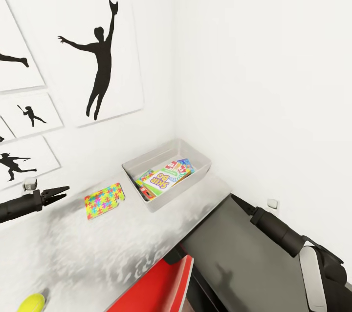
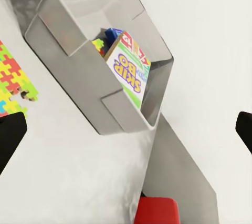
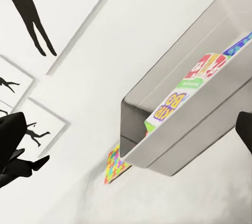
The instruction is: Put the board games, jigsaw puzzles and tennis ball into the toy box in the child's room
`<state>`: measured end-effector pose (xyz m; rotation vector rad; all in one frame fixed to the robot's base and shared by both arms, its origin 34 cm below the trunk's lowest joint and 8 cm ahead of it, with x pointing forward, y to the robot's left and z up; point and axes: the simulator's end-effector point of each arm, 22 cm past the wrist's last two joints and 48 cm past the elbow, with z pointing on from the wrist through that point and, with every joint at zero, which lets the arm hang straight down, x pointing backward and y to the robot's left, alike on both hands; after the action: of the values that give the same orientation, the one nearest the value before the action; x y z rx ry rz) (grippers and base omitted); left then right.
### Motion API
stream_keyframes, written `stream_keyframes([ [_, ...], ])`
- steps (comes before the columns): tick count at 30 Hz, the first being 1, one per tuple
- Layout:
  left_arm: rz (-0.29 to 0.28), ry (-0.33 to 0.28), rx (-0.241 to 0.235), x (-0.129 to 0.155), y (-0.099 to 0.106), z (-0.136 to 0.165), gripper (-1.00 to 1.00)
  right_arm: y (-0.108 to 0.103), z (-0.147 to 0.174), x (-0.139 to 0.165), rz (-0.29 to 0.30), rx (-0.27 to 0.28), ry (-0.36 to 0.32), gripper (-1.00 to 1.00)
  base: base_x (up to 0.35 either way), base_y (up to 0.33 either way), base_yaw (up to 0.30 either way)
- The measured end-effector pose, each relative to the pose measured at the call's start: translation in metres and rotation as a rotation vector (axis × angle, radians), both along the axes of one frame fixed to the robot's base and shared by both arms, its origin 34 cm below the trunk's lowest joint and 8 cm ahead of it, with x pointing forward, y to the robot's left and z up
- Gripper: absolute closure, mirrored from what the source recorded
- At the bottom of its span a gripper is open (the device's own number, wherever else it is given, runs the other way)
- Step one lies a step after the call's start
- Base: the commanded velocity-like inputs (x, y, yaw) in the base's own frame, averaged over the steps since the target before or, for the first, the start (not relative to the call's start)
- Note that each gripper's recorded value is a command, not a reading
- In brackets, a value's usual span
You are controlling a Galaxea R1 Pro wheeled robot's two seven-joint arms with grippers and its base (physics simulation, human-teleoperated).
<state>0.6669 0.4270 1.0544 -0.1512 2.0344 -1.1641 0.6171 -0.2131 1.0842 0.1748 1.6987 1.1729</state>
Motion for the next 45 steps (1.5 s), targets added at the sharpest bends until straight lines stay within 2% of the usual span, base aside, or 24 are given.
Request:
stream_keyframes([
  [13, 0.000, -0.002, -0.001, 0.000, 0.000, 0.001, -1.00, 0.001, 0.000, 0.000, 0.000, 0.000, -0.001, -1.00, -0.181, 0.000, 0.015],
  [32, 0.001, -0.028, -0.001, -0.001, 0.000, 0.014, -1.00, 0.003, 0.013, -0.001, -0.004, -0.001, -0.035, -1.00, -0.154, 0.000, 0.178],
  [45, 0.001, -0.047, 0.000, -0.003, 0.001, 0.025, -1.00, 0.003, 0.025, -0.003, -0.004, 0.000, -0.062, -1.00, -0.051, 0.001, 0.138],
])
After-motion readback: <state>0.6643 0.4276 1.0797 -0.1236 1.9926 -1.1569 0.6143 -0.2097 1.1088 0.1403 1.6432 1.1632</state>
